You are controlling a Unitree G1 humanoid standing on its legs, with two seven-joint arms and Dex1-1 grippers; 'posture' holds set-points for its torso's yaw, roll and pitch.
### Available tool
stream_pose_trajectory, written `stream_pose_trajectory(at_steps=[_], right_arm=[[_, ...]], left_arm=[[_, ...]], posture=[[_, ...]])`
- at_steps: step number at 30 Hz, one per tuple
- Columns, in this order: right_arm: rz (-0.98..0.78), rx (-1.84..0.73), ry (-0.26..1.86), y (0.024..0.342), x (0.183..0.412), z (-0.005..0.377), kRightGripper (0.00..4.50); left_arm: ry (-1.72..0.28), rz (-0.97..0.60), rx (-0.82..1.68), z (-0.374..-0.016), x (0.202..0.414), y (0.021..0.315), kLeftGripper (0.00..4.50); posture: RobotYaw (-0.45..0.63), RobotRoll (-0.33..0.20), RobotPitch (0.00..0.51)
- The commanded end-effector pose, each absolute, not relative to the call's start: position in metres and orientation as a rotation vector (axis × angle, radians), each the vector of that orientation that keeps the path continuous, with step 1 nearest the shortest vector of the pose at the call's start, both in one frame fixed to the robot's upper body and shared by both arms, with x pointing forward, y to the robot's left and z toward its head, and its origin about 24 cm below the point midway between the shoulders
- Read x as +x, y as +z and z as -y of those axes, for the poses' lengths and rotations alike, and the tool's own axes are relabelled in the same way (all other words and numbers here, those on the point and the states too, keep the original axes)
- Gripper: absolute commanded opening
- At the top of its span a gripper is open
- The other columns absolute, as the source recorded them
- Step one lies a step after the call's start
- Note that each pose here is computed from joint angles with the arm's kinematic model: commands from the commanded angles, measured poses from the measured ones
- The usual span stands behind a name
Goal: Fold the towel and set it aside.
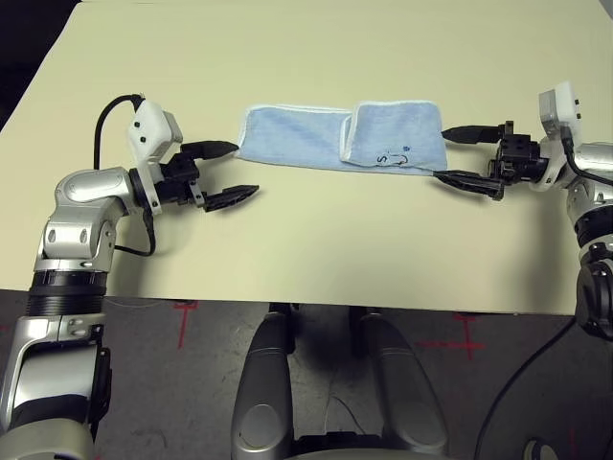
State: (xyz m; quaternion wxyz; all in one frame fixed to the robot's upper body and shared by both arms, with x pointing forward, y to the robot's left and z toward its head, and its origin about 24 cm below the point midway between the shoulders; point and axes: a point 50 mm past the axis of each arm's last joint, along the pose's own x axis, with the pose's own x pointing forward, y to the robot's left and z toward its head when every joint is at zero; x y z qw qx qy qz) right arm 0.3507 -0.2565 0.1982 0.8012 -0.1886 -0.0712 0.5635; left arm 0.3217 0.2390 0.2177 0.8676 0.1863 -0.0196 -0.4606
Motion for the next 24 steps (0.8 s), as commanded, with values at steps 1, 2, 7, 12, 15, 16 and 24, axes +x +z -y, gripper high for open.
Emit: stream_pose_trajectory(at_steps=[1, 2, 7, 12, 15, 16, 24], right_arm=[[0.142, -0.391, 1.204, 0.195, 0.348, 0.262, 4.46], [0.145, -0.388, 1.203, 0.195, 0.348, 0.262, 4.46], [0.17, -0.383, 1.2, 0.198, 0.349, 0.261, 4.46], [0.173, -0.391, 1.192, 0.198, 0.345, 0.267, 4.46], [0.17, -0.396, 1.197, 0.196, 0.344, 0.267, 4.46], [0.171, -0.396, 1.199, 0.196, 0.344, 0.267, 4.46], [0.176, -0.409, 1.225, 0.196, 0.344, 0.262, 4.46]], left_arm=[[-0.931, 0.064, 0.311, -0.243, 0.323, 0.225, 4.5], [-0.929, 0.071, 0.326, -0.244, 0.321, 0.229, 4.5], [-0.964, 0.028, 0.48, -0.258, 0.306, 0.229, 4.5], [-0.963, 0.045, 0.528, -0.269, 0.298, 0.225, 4.5], [-0.965, 0.004, 0.506, -0.272, 0.296, 0.22, 4.5], [-0.947, -0.01, 0.441, -0.273, 0.296, 0.221, 4.5], [-0.903, -0.226, -0.069, -0.27, 0.291, 0.219, 4.5]], posture=[[0.06, 0.0, 0.341], [0.06, 0.0, 0.34], [0.09, 0.0, 0.339], [0.08, 0.0, 0.34], [0.08, 0.0, 0.34], [0.08, 0.0, 0.339], [0.08, 0.0, 0.334]])
